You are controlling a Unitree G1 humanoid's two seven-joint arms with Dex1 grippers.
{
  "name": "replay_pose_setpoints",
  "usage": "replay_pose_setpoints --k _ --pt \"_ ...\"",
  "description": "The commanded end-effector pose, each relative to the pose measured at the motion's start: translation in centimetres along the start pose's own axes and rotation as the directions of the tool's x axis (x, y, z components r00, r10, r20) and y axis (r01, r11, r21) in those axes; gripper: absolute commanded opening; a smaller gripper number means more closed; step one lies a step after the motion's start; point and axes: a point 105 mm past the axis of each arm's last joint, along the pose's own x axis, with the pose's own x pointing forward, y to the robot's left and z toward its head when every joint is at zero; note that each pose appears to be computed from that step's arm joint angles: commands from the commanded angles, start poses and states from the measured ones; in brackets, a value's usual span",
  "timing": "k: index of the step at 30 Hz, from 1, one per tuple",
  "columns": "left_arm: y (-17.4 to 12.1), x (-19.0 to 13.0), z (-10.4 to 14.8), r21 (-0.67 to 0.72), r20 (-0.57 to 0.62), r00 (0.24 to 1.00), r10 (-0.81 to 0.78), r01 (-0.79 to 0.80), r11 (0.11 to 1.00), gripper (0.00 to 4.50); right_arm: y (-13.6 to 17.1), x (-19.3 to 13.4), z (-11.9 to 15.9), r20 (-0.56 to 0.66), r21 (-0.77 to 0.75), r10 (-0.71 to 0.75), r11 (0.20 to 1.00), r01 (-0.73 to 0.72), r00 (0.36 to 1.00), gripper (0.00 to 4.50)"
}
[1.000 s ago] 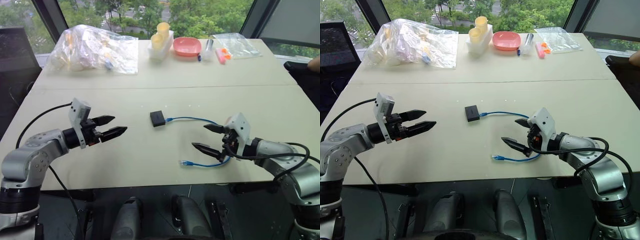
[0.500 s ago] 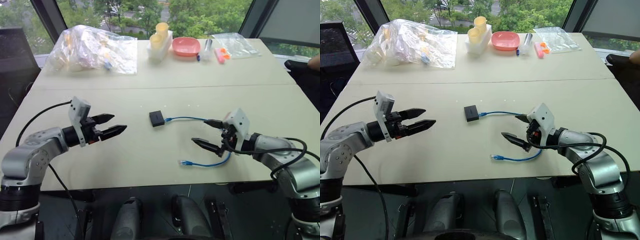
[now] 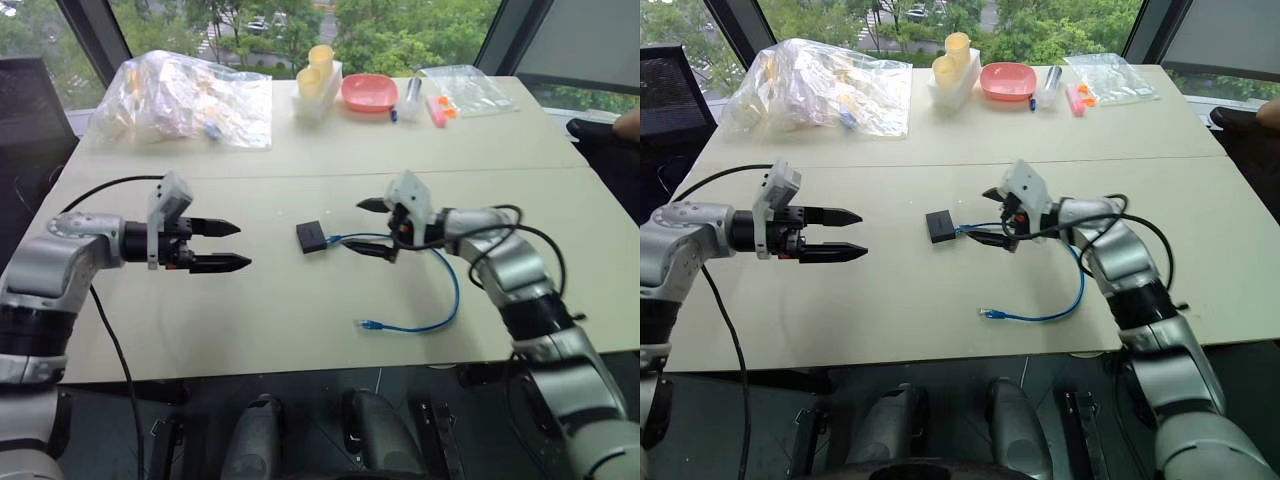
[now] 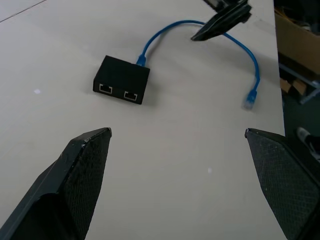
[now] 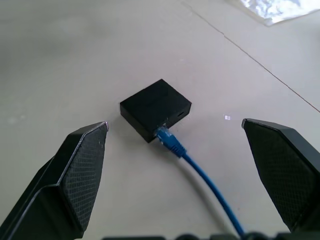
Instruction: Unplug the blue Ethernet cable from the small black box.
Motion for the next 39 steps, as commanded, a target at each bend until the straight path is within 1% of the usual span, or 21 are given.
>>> replay_pose_setpoints --k 1,4,7,9,12,13,15,18,19,20,23,24,26,29,31,33,35,39 --pt "0.5 -0.3 1.1 0.049 0.018 1.000 0.008 -0.009 0.999 4.48 -0.9 1.3 -0.5 -0.034 0.003 0.058 0.998 -0.058 0.998 4.50" --pt "0.5 0.0 1.4 0.037 0.052 0.999 0.014 -0.016 0.999 4.48 -1.3 2.2 -1.3 -0.071 0.020 0.100 0.995 -0.099 0.992 4.50" --pt "0.2 0.3 1.2 0.033 0.064 0.998 0.015 -0.017 0.999 4.48 -1.8 2.7 -1.8 -0.098 0.032 0.105 0.994 -0.102 0.990 4.50" --pt "-0.1 0.7 0.6 0.022 0.079 0.997 0.025 -0.027 0.999 4.48 -1.4 3.2 -2.2 -0.111 0.045 0.148 0.989 -0.144 0.983 4.50" --pt "-0.7 0.8 -0.1 -0.005 0.090 0.995 0.048 -0.048 0.999 4.50 -0.3 3.9 -3.7 -0.216 0.001 0.207 0.977 -0.212 0.954 3.65" --pt "-0.9 0.7 -0.1 -0.011 0.095 0.994 0.053 -0.053 0.999 4.50 -0.2 4.0 -3.9 -0.234 -0.014 0.217 0.974 -0.226 0.948 3.11" --pt "-1.0 0.3 -0.1 -0.021 0.101 0.993 0.068 -0.067 0.998 4.50 0.0 4.3 -3.5 -0.232 -0.036 0.230 0.969 -0.245 0.945 2.07" --pt "-0.8 0.0 -0.5 -0.027 0.087 0.992 0.096 -0.094 0.995 4.50 0.3 4.8 -3.1 -0.234 -0.090 0.235 0.961 -0.262 0.943 0.36" --pt "-0.6 0.0 -0.6 -0.025 0.082 0.991 0.102 -0.100 0.995 4.50 0.4 5.0 -3.1 -0.243 -0.117 0.232 0.957 -0.266 0.942 0.02" --pt "-0.5 -0.1 -0.6 -0.023 0.080 0.991 0.106 -0.104 0.994 4.50 0.3 5.0 -3.2 -0.254 -0.150 0.220 0.953 -0.263 0.942 0.02" --pt "1.0 -0.2 -0.1 -0.005 0.106 0.980 0.168 -0.169 0.986 4.50 -1.2 4.5 -2.9 -0.287 -0.351 0.093 0.916 -0.195 0.953 0.02" --pt "1.7 -0.4 0.3 -0.025 0.131 0.973 0.189 -0.187 0.982 4.50 -1.8 4.3 -2.1 -0.257 -0.431 0.037 0.890 -0.149 0.966 0.02" --pt "3.0 -0.6 1.1 -0.091 0.192 0.960 0.204 -0.189 0.978 4.50 -3.0 4.0 0.2 -0.149 -0.562 -0.063 0.827 -0.032 0.987 0.02" --pt "4.3 0.0 2.3 -0.154 0.265 0.948 0.175 -0.137 0.978 4.50 -3.2 3.2 2.6 -0.027 -0.697 -0.113 0.715 0.062 0.993 0.02" --pt "4.7 0.8 3.3 -0.179 0.305 0.942 0.138 -0.086 0.980 4.50 -2.7 2.7 3.7 0.031 -0.746 -0.116 0.658 0.100 0.993 0.02" --pt "5.6 2.3 5.1 -0.221 0.374 0.922 0.102 -0.018 0.975 4.50 -2.1 1.9 4.7 0.092 -0.779 -0.125 0.609 0.150 0.988 0.02" --pt "6.2 3.9 6.3 -0.237 0.400 0.914 0.074 0.025 0.971 4.50 -1.7 1.3 5.3 0.133 -0.800 -0.150 0.567 0.196 0.980 0.02" --pt "6.5 5.7 7.3 -0.223 0.393 0.919 0.032 0.062 0.973 4.50 -1.4 0.9 6.2 0.178 -0.798 -0.189 0.547 0.254 0.966 0.02"
